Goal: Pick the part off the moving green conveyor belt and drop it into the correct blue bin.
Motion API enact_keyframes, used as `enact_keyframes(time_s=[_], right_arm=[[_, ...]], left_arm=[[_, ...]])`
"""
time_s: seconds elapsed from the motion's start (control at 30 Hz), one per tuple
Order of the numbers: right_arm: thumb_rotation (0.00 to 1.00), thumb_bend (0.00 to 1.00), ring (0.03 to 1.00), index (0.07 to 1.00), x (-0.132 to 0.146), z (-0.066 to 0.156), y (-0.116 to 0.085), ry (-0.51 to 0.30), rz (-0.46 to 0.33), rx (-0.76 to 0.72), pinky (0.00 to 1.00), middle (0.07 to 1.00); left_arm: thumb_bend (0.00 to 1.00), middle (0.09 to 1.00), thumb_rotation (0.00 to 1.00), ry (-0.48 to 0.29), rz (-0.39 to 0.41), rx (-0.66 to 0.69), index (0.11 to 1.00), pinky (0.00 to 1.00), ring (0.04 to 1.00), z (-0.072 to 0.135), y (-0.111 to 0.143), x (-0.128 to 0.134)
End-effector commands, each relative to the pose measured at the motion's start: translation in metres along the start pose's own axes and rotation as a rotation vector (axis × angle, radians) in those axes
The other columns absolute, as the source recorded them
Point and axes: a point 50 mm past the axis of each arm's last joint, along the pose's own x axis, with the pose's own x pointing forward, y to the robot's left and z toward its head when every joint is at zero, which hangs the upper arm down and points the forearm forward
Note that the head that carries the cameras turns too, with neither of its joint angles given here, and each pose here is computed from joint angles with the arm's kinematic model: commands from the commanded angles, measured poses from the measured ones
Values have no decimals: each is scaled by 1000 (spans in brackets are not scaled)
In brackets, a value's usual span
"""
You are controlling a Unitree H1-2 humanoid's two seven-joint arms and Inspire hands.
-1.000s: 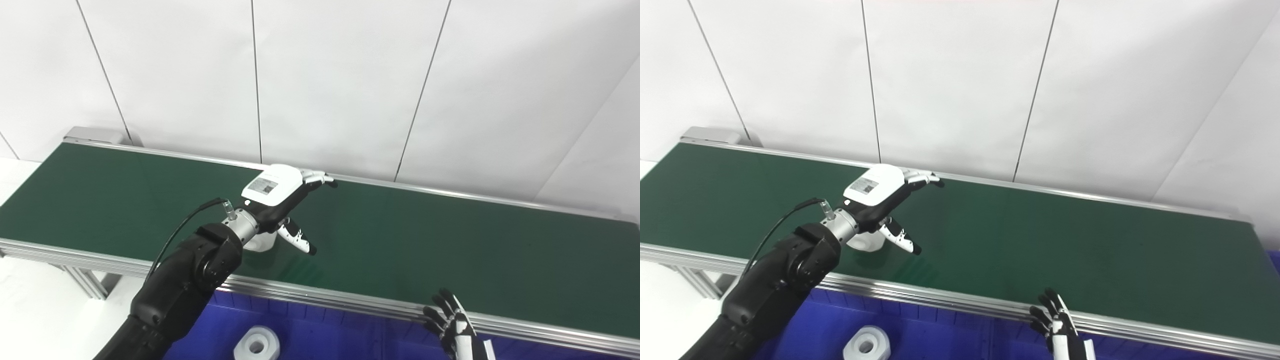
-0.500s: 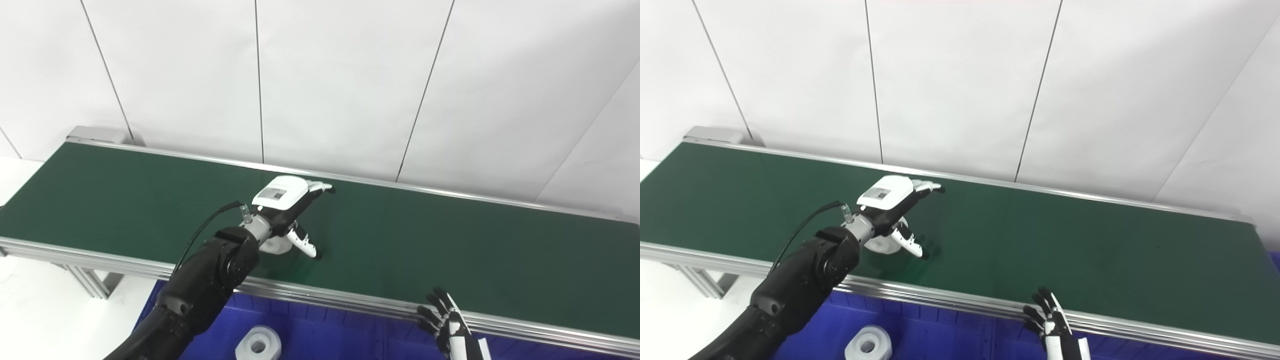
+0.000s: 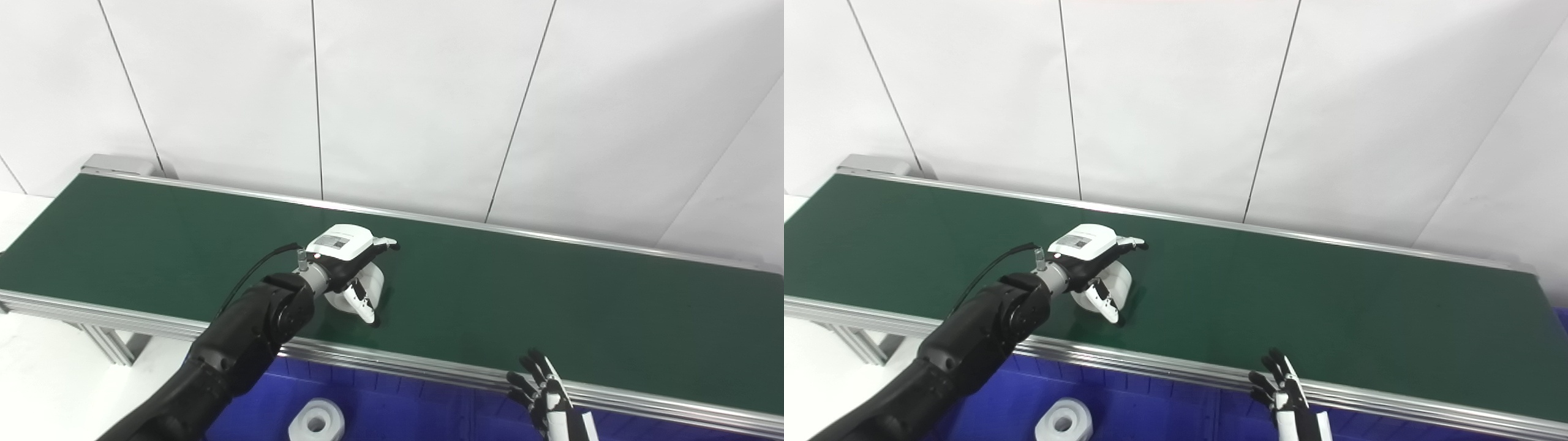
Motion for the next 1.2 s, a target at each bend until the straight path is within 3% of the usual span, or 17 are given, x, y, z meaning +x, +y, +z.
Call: enact_keyframes(time_s=[0.0, 0.2, 0.3, 0.37, 0.5, 0.53, 0.57, 0.67, 0.83, 1.0, 1.17], right_arm=[[986, 792, 839, 939, 1, 9, 2, -27, 22, -4, 815, 921], [994, 803, 835, 943, 0, 12, 3, -28, 25, -16, 795, 919], [997, 796, 834, 945, -1, 13, 4, -32, 26, -23, 792, 918], [997, 807, 832, 945, -1, 14, 5, -31, 28, -22, 792, 916], [997, 807, 834, 944, -2, 17, 8, -26, 29, -16, 798, 917], [999, 808, 835, 945, -2, 18, 8, -25, 30, -16, 801, 917], [1000, 808, 835, 946, -2, 19, 9, -27, 31, -19, 802, 917], [1000, 812, 833, 946, -3, 22, 11, -32, 34, -28, 797, 917], [998, 805, 833, 946, -3, 25, 14, -27, 38, -15, 798, 915], [1000, 805, 826, 948, -3, 26, 15, -27, 39, -25, 791, 913], [1000, 814, 825, 950, -2, 27, 16, -33, 43, -33, 787, 913]], left_arm=[[951, 890, 260, -8, 59, 67, 886, 915, 895, 1, 34, 9], [948, 876, 227, 18, 98, 148, 868, 909, 883, 3, 37, 17], [941, 777, 165, 26, 169, 159, 785, 745, 768, 4, 33, 21], [851, 684, 105, 28, 184, 154, 696, 629, 658, 7, 28, 24], [781, 616, 93, 21, 167, 101, 637, 548, 582, 13, 13, 27], [645, 537, 38, 19, 164, 92, 611, 441, 475, 14, 9, 28], [599, 510, 19, 10, 158, 83, 603, 404, 439, 16, 2, 28], [523, 435, 1, 0, 133, 64, 527, 377, 423, 21, -12, 27], [520, 458, 0, -13, 99, 45, 511, 391, 438, 27, -27, 23], [520, 483, 0, -30, 91, 49, 496, 440, 468, 30, -25, 23], [520, 441, 0, -72, 145, 40, 506, 366, 404, 32, -10, 23]])
